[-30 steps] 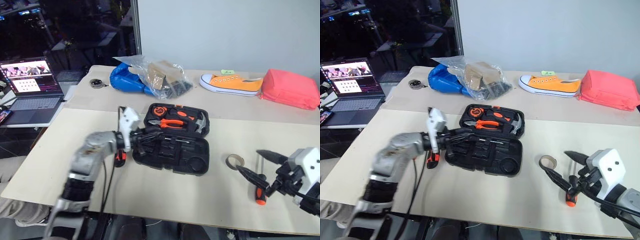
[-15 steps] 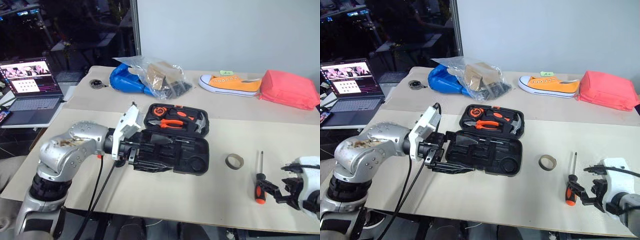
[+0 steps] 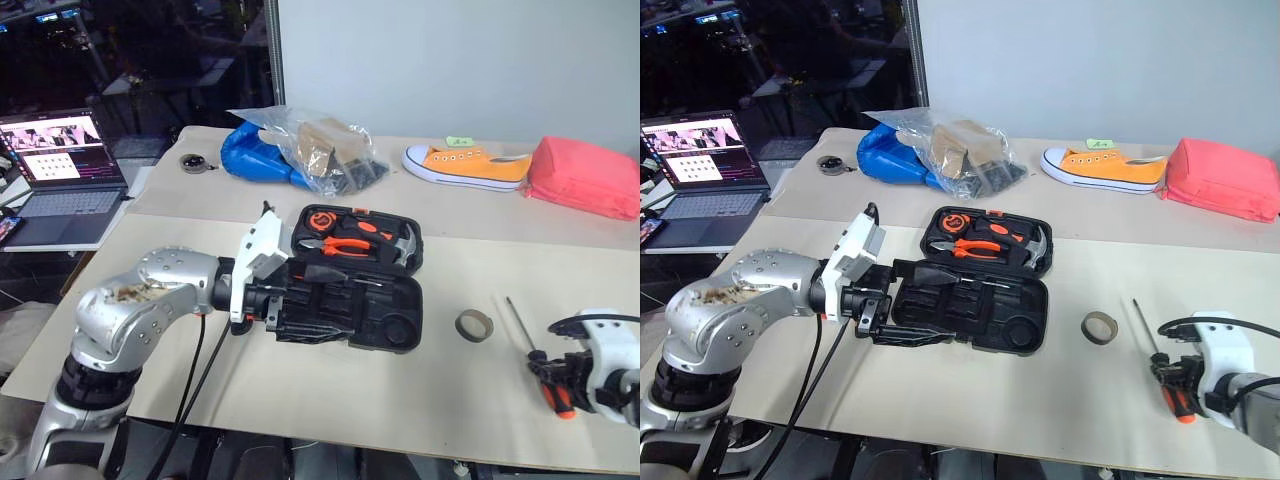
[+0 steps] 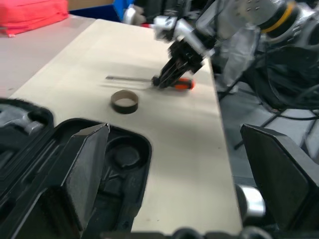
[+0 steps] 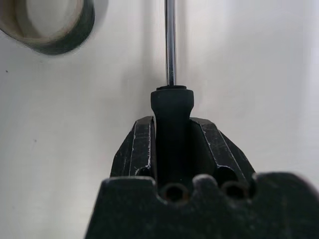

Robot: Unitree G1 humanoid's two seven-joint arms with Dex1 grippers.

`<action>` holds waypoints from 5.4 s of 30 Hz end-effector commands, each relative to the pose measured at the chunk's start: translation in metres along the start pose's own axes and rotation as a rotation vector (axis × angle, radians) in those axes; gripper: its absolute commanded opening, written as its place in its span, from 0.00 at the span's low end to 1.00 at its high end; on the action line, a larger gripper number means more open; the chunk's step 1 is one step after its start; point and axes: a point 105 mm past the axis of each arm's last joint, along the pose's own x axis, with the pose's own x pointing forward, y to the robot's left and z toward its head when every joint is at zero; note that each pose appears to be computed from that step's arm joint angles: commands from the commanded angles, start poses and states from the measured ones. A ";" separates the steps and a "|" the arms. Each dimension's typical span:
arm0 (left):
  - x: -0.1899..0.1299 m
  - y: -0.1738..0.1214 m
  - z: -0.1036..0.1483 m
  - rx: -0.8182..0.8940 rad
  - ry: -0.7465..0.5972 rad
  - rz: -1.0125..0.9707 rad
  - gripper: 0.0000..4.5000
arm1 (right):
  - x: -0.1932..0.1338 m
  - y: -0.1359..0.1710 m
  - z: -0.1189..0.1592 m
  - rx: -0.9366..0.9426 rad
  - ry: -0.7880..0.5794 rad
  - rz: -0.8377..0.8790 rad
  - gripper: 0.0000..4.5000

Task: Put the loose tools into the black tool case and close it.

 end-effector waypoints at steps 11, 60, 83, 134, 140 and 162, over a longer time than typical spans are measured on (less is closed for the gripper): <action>-0.096 -0.021 -0.030 -0.053 -0.101 0.307 1.00 | 0.044 0.155 0.111 -0.885 -0.236 0.619 0.14; -0.127 -0.021 -0.054 -0.048 -0.043 0.378 1.00 | 0.052 0.185 0.126 -0.699 -0.585 0.710 0.01; -0.149 0.010 -0.069 -0.055 0.027 0.751 1.00 | 0.068 0.197 0.104 -0.678 -0.756 0.499 0.01; -0.043 0.061 -0.032 0.178 0.339 0.158 0.10 | -0.067 0.141 0.071 -0.622 -0.809 0.892 1.00; -0.023 0.067 -0.058 0.272 0.467 -0.044 0.10 | -0.079 0.128 0.059 -0.614 -0.760 0.799 1.00; -0.005 0.111 -0.080 0.427 0.651 -0.145 0.10 | -0.085 0.134 0.053 -0.602 -0.735 0.780 1.00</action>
